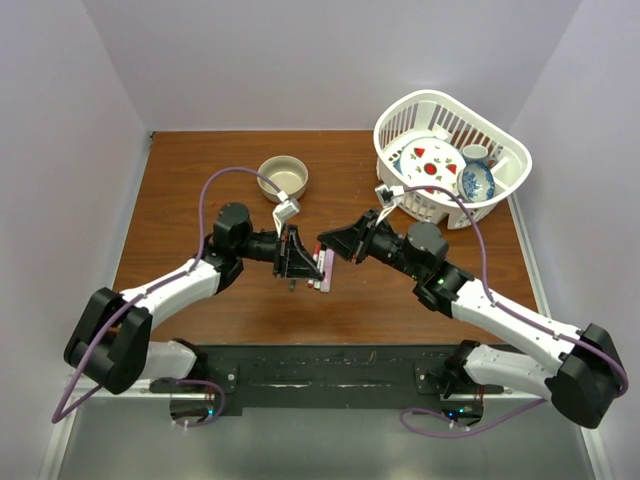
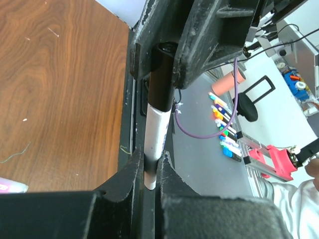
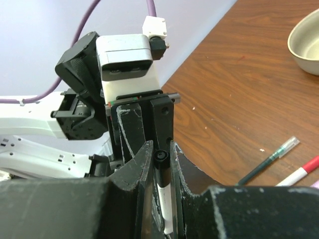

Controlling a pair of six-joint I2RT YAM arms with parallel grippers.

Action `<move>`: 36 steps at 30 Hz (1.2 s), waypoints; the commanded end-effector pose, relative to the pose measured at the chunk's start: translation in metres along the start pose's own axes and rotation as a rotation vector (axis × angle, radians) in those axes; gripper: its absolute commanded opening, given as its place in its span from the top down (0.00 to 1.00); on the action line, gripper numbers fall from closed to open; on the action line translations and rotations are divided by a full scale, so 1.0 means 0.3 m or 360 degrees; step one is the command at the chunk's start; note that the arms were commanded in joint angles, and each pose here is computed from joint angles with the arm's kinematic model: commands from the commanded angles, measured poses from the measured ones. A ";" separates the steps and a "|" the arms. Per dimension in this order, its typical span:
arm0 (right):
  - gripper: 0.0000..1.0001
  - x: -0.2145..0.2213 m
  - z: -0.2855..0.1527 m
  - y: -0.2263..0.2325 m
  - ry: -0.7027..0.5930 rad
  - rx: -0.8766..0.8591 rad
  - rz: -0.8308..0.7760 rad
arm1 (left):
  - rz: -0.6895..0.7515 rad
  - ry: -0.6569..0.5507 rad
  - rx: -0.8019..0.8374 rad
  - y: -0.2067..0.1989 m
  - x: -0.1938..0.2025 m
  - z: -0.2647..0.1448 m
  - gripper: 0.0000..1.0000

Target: Insert the pens into the pen caps

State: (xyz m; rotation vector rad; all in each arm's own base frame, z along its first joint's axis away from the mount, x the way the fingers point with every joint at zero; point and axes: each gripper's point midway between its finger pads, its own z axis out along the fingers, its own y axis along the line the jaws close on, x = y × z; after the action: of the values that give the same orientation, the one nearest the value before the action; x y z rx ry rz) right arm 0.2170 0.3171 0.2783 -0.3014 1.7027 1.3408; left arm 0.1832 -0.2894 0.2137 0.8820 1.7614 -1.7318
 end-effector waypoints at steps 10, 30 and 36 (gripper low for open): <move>1.00 0.447 -0.163 0.019 0.0909 0.0189 0.0277 | 0.0413 -0.0477 -0.0590 0.141 -0.414 -0.035 1.00; 1.00 0.395 -0.079 0.011 0.0833 0.0220 0.0127 | 0.0292 -0.0368 -0.0533 0.161 -0.349 -0.071 1.00; 0.69 0.160 0.039 -0.027 0.0370 0.0376 0.0076 | 0.0176 -0.0287 -0.0673 0.196 -0.237 -0.105 1.00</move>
State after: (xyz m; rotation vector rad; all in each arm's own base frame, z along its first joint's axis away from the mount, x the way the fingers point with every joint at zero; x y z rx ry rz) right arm 0.2454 0.3208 0.2538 -0.1959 1.8918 1.0655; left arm 0.2074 -0.2857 0.1926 0.8002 1.9595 -1.5765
